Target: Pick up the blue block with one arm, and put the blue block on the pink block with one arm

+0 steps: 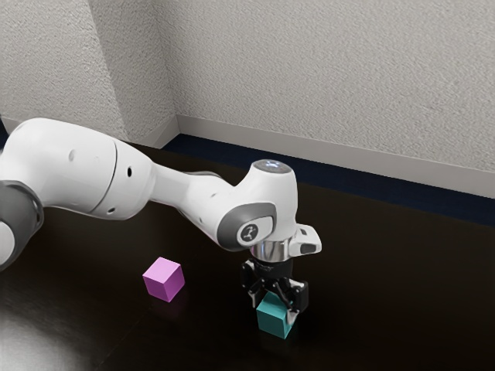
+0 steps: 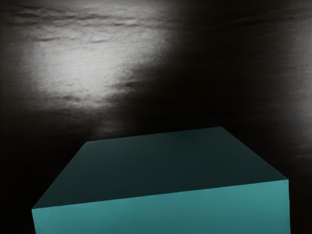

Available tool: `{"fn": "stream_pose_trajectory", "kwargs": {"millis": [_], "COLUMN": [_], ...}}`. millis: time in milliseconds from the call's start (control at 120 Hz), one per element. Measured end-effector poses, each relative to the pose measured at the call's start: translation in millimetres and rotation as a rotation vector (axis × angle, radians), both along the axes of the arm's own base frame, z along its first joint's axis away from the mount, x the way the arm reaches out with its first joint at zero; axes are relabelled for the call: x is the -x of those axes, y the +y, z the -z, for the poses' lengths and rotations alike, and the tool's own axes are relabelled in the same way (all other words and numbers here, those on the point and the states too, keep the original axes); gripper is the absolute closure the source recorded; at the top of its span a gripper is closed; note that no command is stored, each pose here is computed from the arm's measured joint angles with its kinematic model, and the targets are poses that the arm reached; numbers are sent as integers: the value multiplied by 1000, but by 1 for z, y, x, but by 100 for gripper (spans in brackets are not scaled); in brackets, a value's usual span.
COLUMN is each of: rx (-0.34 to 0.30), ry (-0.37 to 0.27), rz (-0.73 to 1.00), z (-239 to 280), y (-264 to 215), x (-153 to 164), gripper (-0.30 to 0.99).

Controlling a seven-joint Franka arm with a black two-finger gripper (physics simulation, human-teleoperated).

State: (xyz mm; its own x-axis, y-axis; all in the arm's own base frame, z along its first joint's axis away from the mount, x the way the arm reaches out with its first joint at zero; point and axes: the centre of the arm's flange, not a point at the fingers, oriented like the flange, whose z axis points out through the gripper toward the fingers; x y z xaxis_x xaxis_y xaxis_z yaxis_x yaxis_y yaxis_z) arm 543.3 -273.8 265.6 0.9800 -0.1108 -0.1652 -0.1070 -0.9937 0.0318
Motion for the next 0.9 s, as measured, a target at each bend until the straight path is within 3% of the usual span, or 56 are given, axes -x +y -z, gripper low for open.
{"fn": "stream_pose_trajectory", "kwargs": {"millis": [258, 542, 900], "rx": [1, 4, -1], "ry": [-2, -16, -161], "rz": [1, 4, -50], "z": [-1, -10, -122], "y": [-3, -7, 51], "x": [1, 2, 11], "gripper": [23, 26, 30]}}
